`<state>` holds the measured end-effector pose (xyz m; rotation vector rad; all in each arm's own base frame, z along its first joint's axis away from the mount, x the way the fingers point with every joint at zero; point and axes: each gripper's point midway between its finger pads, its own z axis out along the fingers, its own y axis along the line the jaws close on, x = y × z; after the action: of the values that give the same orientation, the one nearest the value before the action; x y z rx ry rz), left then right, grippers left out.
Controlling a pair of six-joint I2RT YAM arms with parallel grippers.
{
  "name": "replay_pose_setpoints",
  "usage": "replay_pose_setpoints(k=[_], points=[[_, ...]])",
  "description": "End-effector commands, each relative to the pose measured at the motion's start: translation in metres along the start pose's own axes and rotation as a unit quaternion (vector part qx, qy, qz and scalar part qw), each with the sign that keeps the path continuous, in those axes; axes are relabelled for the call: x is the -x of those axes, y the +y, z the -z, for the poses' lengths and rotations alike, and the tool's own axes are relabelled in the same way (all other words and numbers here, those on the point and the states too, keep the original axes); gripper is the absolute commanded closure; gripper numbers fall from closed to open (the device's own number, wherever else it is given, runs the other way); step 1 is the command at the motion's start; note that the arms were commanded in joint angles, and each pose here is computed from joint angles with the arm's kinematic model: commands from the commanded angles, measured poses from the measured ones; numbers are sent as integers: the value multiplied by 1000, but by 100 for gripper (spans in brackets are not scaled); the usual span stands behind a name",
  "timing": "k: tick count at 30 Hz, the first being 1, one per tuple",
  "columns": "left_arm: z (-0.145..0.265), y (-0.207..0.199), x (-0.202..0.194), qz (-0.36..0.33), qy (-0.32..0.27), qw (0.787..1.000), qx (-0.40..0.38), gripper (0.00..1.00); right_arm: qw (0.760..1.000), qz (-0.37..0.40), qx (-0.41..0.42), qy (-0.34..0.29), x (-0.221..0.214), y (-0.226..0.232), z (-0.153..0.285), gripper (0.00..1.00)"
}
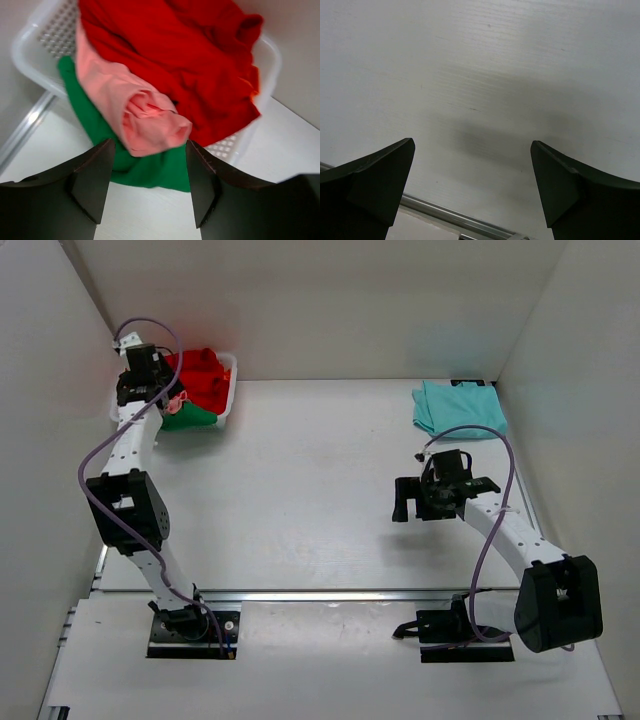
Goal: Fold and stack the t-shirts
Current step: Grab crumpled tshirt from bin with the left arm
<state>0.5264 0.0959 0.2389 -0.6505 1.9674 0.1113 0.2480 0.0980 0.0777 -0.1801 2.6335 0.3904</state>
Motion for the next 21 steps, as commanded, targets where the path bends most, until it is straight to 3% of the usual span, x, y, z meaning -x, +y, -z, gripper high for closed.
replay_pose_setpoints(k=[1, 11, 14, 15, 16, 17, 18, 21], points=[[0, 33, 23, 13, -24, 999, 34, 30, 999, 1, 29, -30, 17, 13, 2, 1], [-65, 33, -11, 6, 31, 998, 46, 27, 996, -3, 75, -43, 30, 31, 7, 1], [-74, 30, -16, 12, 46, 998, 39, 32, 996, -1, 78, -46, 33, 32, 7, 1], [-77, 26, -19, 17, 57, 998, 30, 38, 996, -4, 72, -47, 33, 27, 6, 1], [-76, 18, -19, 24, 62, 998, 14, 60, 996, -5, 74, -43, 31, 27, 4, 1], [-75, 20, -17, 32, 62, 998, 10, 92, 996, -10, 73, -42, 32, 26, 3, 1], [-73, 14, -10, 43, 55, 998, -2, 100, 996, -12, 71, -45, 34, 23, 3, 1], [-54, 0, 36, 78, -7, 997, -28, 100, 996, -5, 75, -39, 32, 27, 0, 1]])
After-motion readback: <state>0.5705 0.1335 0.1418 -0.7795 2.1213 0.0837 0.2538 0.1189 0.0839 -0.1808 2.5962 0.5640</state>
